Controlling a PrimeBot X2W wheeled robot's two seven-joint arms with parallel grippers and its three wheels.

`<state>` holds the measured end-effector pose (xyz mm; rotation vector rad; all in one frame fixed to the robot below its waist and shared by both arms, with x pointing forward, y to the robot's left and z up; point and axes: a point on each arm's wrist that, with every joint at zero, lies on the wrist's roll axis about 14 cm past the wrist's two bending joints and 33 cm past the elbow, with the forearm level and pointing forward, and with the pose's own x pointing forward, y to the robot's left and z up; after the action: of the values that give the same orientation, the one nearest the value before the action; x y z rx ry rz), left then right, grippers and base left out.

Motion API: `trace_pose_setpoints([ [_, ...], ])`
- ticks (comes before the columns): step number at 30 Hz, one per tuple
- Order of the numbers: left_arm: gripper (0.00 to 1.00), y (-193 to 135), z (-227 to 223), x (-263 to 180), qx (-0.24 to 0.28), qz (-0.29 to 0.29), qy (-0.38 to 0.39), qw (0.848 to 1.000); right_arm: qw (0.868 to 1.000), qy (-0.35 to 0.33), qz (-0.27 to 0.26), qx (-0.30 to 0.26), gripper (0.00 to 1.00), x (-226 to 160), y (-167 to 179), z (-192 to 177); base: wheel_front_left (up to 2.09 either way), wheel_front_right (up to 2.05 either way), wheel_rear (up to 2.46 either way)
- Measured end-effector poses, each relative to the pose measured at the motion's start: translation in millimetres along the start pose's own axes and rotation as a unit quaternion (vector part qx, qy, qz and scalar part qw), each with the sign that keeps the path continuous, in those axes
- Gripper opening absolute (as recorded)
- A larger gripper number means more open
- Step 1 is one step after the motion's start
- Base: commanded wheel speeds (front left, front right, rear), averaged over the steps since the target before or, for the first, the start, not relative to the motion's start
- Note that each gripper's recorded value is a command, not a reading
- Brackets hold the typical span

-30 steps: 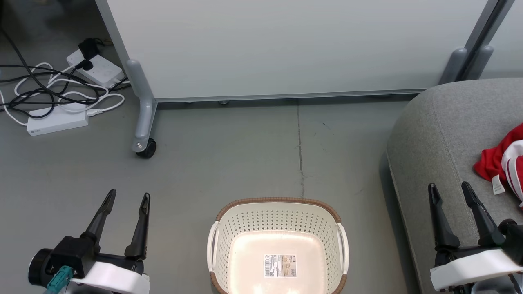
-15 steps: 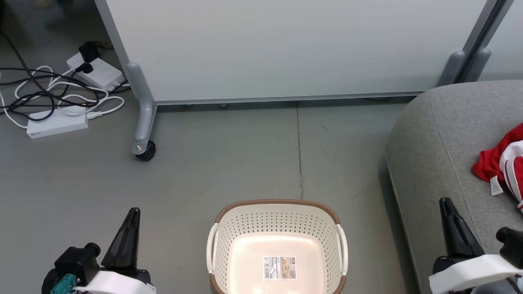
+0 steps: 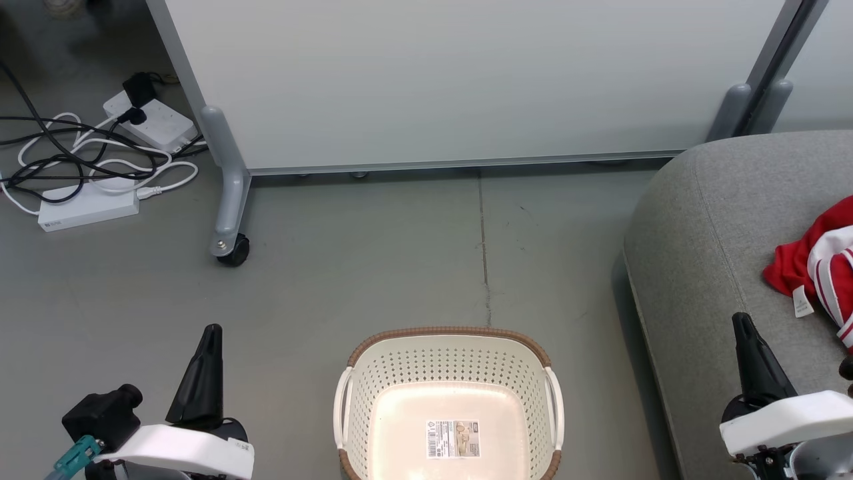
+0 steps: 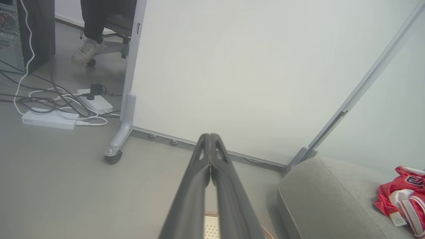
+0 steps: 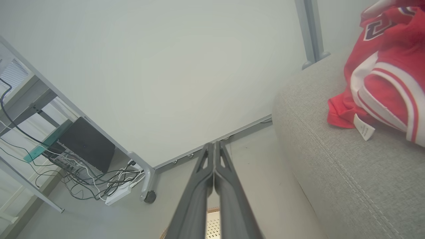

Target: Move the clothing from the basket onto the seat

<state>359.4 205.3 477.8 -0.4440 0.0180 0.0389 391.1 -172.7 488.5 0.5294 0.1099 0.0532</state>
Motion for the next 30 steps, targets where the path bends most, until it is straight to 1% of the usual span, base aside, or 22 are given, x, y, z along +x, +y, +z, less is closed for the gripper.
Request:
trace_pose_setpoints([
  [2, 0.00, -0.7, -1.7, 0.7, -0.026, 0.003, 0.001, 1.000, 1.000, 0.001, -0.004, 0.022, 0.00, 1.8, -2.7, 0.8, 0.00, 0.00, 0.00],
  [13, 0.00, -5.5, 1.7, 9.1, -0.109, 0.007, -0.005, 0.994, 0.995, 0.003, -0.014, 0.099, 0.00, 7.0, -11.1, 5.3, 0.00, 0.00, 0.00],
  [30, 0.00, -12.5, 3.3, 18.7, -0.222, 0.012, -0.008, 0.975, 0.979, 0.003, -0.019, 0.203, 0.00, 13.3, -20.3, 12.2, 0.00, 0.00, 0.00],
])
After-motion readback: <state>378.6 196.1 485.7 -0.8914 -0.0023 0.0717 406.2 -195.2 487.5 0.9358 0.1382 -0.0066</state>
